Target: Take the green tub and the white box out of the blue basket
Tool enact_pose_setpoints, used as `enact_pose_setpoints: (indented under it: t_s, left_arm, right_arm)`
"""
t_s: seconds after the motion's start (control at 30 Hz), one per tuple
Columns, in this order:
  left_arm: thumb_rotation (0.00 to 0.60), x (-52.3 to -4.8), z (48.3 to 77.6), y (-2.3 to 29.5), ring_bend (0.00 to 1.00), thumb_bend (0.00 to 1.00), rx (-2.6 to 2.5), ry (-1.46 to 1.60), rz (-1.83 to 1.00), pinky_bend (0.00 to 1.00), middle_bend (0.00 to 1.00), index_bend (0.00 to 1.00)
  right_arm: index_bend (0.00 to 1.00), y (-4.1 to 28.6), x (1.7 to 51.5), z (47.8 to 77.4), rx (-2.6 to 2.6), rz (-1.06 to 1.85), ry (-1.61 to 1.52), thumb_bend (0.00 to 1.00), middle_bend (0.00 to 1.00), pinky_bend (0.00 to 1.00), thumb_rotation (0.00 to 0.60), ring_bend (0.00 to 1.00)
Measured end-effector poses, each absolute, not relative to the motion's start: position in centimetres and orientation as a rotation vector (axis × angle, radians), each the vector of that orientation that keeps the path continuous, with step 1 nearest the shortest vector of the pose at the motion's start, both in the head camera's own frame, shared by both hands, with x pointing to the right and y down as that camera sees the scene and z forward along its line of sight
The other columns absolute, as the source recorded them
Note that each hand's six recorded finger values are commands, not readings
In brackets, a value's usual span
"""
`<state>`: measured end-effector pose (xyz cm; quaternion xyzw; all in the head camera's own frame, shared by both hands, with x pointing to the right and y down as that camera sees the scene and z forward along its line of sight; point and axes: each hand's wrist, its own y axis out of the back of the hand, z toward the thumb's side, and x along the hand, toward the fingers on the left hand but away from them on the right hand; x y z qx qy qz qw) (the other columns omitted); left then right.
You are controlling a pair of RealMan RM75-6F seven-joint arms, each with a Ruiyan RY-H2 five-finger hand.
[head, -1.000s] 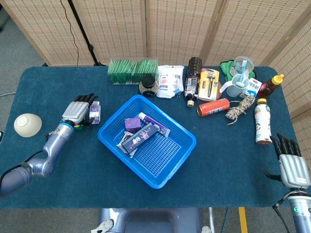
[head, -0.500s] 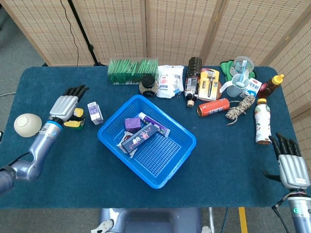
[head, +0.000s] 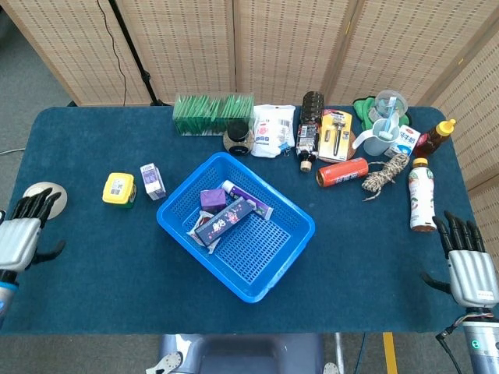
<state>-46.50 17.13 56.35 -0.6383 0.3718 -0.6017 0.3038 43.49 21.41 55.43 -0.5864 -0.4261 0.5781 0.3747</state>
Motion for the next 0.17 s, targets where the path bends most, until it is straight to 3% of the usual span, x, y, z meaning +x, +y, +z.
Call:
enact_pose_setpoints:
  t_s: [0.17]
  left_arm:
    - [0.6,-47.7,55.2,20.4,0.0,0.3,-1.673,1.031,-1.613,0.0,0.0,0.0]
  right_arm:
    - [0.0,21.4,43.8,54.8,-1.488,1.469,-1.113,0.0,0.0,0.0,0.6,0.0]
